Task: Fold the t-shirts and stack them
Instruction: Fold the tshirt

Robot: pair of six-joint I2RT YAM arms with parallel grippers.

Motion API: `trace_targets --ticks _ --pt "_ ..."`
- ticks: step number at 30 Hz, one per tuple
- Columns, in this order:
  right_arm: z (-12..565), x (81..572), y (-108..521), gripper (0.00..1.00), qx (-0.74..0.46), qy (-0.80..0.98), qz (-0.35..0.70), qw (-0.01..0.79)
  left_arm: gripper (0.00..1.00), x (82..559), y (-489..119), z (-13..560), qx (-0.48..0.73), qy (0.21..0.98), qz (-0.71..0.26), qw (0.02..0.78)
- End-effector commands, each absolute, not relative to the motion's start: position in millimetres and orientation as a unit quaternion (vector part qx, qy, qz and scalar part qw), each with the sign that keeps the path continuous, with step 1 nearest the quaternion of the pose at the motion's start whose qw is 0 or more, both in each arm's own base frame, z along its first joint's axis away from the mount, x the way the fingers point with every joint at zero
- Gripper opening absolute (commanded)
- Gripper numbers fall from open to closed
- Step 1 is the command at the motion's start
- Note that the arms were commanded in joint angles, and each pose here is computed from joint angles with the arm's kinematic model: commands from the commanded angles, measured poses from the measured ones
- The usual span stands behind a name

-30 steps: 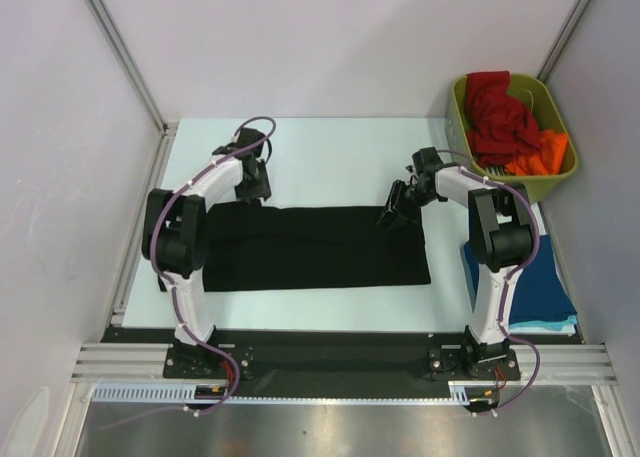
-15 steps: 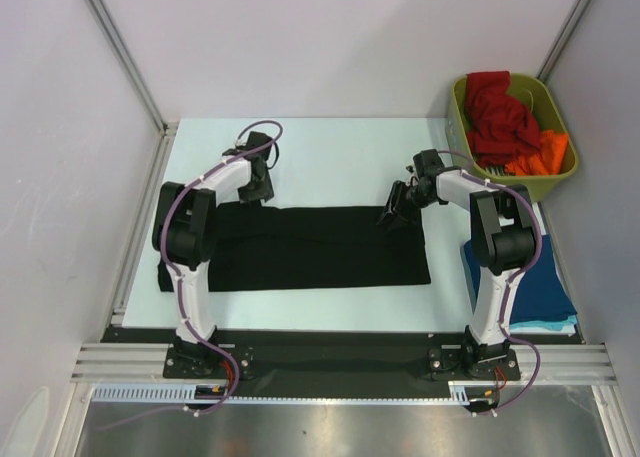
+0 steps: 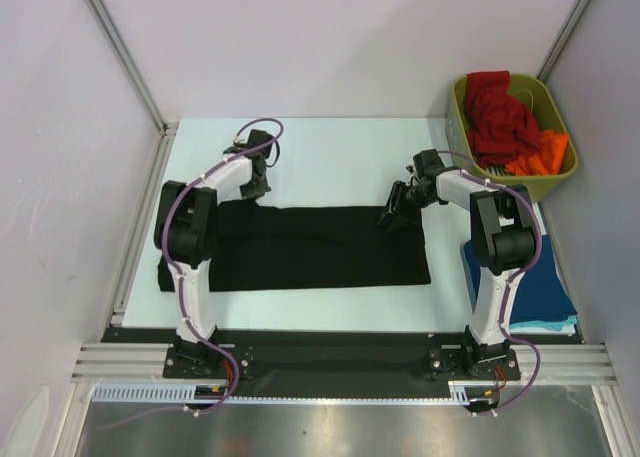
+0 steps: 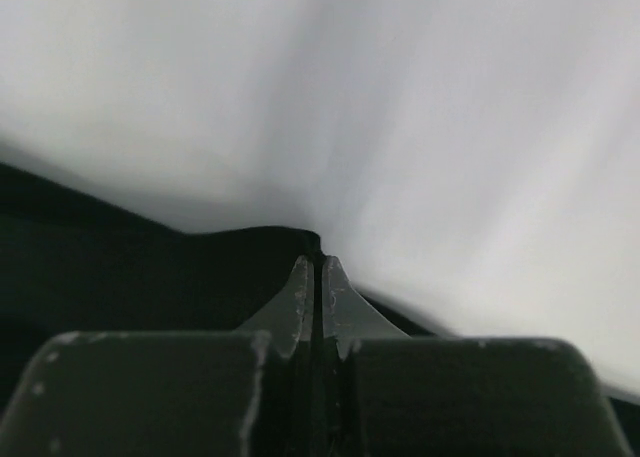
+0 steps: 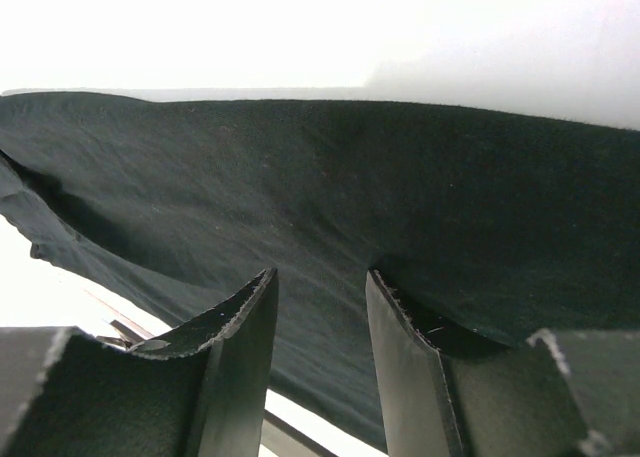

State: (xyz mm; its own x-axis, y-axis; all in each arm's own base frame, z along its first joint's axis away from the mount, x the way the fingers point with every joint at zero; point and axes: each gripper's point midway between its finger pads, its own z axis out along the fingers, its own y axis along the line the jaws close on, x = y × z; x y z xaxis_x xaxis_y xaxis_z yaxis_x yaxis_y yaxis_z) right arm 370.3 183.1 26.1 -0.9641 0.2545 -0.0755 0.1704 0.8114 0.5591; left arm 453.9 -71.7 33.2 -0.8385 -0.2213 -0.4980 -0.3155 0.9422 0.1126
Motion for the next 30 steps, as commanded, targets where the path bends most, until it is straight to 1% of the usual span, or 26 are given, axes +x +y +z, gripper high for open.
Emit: trace_targets --ticks 1,4,5,9,11,16,23,26,30 --pt "2.2 352.6 181.0 0.47 0.101 0.96 0.259 0.046 0.01 450.5 -65.5 91.0 -0.163 0.933 0.097 0.307" --pt "0.4 351.9 182.1 0.47 0.1 0.959 0.261 0.04 0.01 431.7 -62.1 95.6 -0.169 0.933 0.105 0.301" --pt "0.8 352.1 182.1 0.47 0.1 0.959 0.261 0.04 0.01 427.0 -60.1 104.8 -0.173 0.929 0.105 0.309" --pt "-0.5 351.2 182.6 0.47 0.097 0.96 0.261 0.037 0.01 394.4 -56.1 100.5 -0.192 0.931 0.108 0.291" --pt "-1.0 352.6 181.5 0.47 0.094 0.961 0.258 0.036 0.01 372.8 -53.7 90.6 -0.207 0.934 0.113 0.268" --pt "-3.5 351.7 179.1 0.47 0.092 0.963 0.251 0.029 0.02 330.8 -58.3 93.5 -0.219 0.936 0.1 0.257" --pt "-15.1 345.5 177.0 0.47 0.095 0.966 0.242 0.013 0.05 275.7 -64.7 94.9 -0.271 0.931 0.072 0.233" --pt "-16.5 347.8 175.3 0.47 0.096 0.966 0.238 0.012 0.06 255.3 -69.3 91.7 -0.304 0.925 0.055 0.222" --pt "-19.2 348.9 171.6 0.47 0.1 0.968 0.232 0.009 0.06 225.4 -75.0 82.7 -0.307 0.929 0.058 0.199"
